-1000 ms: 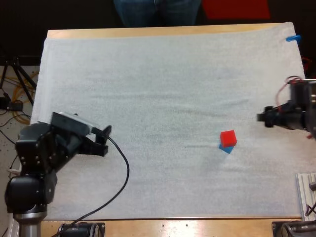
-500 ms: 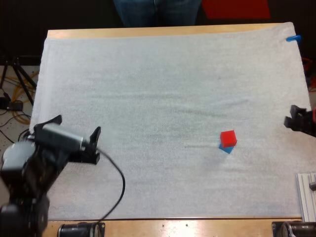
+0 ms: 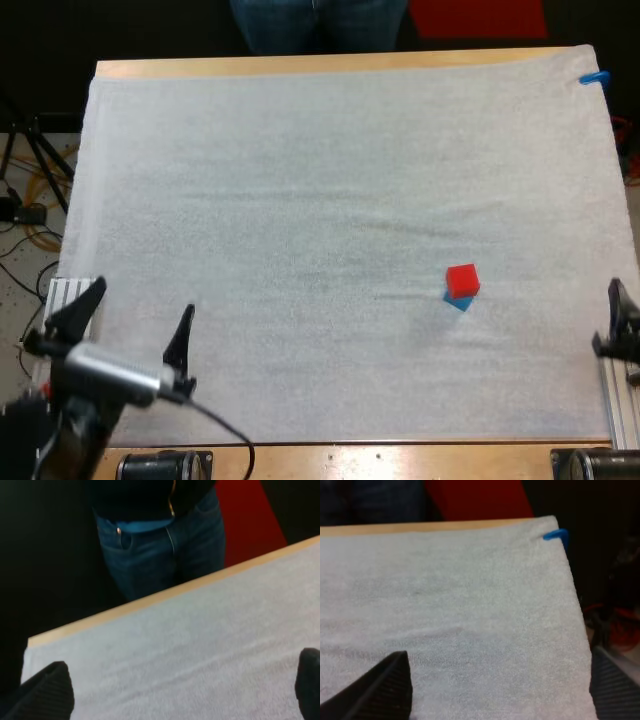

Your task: Stack red cube on blue cube

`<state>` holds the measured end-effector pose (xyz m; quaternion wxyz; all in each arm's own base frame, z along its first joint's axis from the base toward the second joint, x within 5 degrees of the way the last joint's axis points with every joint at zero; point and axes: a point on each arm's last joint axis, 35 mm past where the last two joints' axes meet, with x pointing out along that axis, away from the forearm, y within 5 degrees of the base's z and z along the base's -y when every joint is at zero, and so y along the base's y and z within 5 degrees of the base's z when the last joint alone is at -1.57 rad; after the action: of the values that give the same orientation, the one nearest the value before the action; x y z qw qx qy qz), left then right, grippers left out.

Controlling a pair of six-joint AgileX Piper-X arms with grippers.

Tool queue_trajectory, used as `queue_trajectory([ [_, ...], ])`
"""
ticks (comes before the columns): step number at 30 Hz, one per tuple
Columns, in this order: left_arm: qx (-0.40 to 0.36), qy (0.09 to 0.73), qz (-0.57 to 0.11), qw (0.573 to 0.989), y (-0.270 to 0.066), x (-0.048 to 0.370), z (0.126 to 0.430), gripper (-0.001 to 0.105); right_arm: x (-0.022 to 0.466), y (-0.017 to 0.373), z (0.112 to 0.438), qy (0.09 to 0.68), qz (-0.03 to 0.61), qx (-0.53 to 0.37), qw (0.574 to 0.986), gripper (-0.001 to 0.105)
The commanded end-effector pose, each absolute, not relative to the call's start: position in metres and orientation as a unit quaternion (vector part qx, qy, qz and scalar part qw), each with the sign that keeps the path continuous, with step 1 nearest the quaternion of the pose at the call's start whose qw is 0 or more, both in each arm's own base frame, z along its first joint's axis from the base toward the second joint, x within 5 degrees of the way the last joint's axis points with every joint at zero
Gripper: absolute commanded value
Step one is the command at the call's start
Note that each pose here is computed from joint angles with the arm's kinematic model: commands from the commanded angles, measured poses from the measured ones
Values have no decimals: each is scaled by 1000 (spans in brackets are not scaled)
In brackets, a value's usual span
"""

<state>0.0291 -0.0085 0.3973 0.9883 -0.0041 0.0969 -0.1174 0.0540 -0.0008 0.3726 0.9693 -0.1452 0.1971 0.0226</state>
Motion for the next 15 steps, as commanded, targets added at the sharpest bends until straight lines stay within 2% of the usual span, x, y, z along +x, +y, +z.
queue_trajectory([
  [1, -2, 79, -118, 990, -9, 20, 398, 87, 45, -1, 371, 180, 20, -154, 971, 71],
  [6, 2, 58, -118, 991, -11, -7, 384, 87, 22, 0, 356, 145, 14, -154, 977, 71],
  [10, -8, 110, -122, 986, -12, -18, 360, 87, 13, 0, 338, 141, 7, -106, 984, 71],
  [15, -20, 169, -121, 978, -12, -17, 344, 87, 13, 1, 326, 148, 18, -100, 984, 71],
])
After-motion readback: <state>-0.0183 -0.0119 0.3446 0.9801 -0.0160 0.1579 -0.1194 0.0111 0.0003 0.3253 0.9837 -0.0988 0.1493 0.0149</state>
